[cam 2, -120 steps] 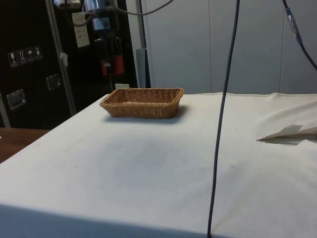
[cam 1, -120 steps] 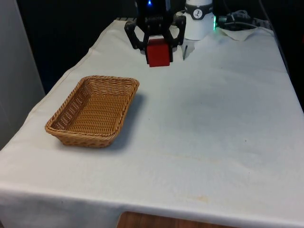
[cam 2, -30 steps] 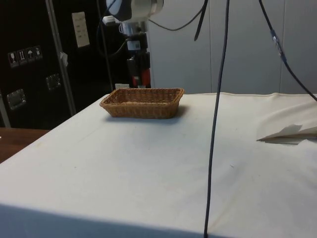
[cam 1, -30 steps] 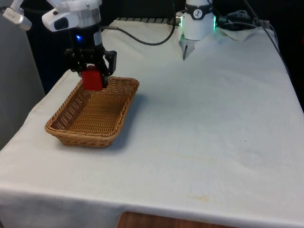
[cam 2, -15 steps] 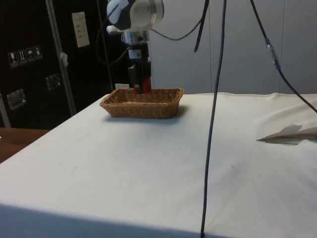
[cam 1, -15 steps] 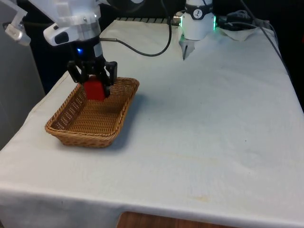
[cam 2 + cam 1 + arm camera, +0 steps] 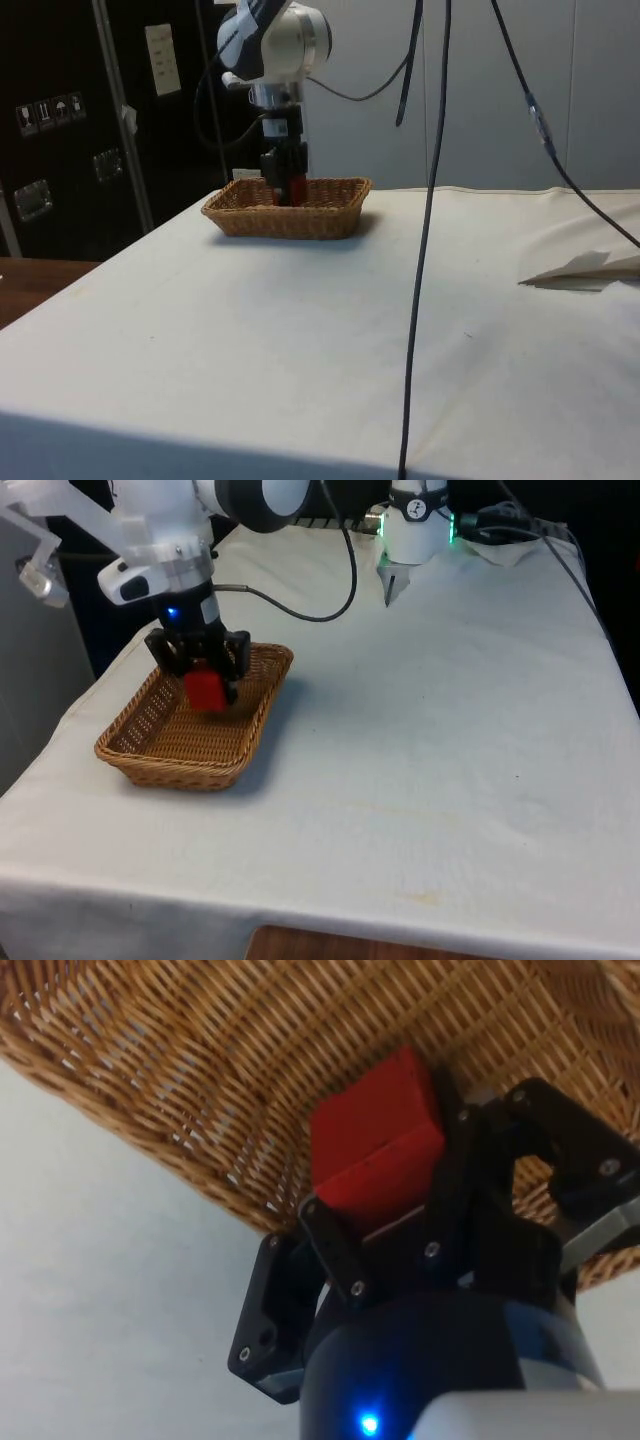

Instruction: Pick up the cube and place it into the basket.

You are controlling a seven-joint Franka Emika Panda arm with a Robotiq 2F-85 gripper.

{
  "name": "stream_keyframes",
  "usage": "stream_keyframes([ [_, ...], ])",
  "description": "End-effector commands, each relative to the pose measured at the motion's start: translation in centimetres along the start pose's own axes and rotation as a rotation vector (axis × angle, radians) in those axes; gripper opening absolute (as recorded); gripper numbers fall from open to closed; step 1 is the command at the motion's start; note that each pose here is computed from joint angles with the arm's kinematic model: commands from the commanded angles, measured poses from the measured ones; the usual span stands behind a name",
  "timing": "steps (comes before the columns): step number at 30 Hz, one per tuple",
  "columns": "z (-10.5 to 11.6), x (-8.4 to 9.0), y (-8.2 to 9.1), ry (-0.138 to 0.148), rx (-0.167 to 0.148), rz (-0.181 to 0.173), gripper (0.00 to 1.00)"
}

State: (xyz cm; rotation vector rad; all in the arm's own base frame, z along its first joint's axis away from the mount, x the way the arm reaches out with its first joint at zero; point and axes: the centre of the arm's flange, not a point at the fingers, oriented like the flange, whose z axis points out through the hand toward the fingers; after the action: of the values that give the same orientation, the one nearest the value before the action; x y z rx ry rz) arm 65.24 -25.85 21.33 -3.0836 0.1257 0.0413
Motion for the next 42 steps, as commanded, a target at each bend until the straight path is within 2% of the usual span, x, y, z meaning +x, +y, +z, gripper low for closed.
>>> stream_keyframes([
  [1, 0.4, 0.1, 0.1, 0.000, 0.006, 0.001, 0.02],
  [5, 1.3, 0.2, 0.1, -0.007, 0.007, 0.003, 0.02],
  [13, 1.6, 0.2, 0.3, -0.010, 0.003, 0.006, 0.02],
  [14, 1.7, 0.2, 0.3, -0.010, 0.003, 0.006, 0.03],
  [15, 1.5, 0.1, 0.2, -0.011, 0.001, 0.006, 0.08],
  [16, 1.6, 0.2, 0.3, -0.010, 0.003, 0.006, 0.08],
  [20, 1.6, 0.2, 0.3, -0.010, 0.003, 0.006, 0.45],
  [21, 1.6, 0.1, 0.3, -0.010, 0.002, 0.007, 0.65],
  [24, 1.7, 0.1, 0.3, -0.010, 0.002, 0.008, 0.94],
  [25, 1.6, 0.1, 0.2, -0.012, 0.001, 0.006, 1.00],
  [35, 1.3, 0.2, 0.3, -0.008, -0.002, 0.006, 1.00],
  [42, -1.8, 0.1, 0.5, -0.004, -0.003, 0.007, 1.00],
])
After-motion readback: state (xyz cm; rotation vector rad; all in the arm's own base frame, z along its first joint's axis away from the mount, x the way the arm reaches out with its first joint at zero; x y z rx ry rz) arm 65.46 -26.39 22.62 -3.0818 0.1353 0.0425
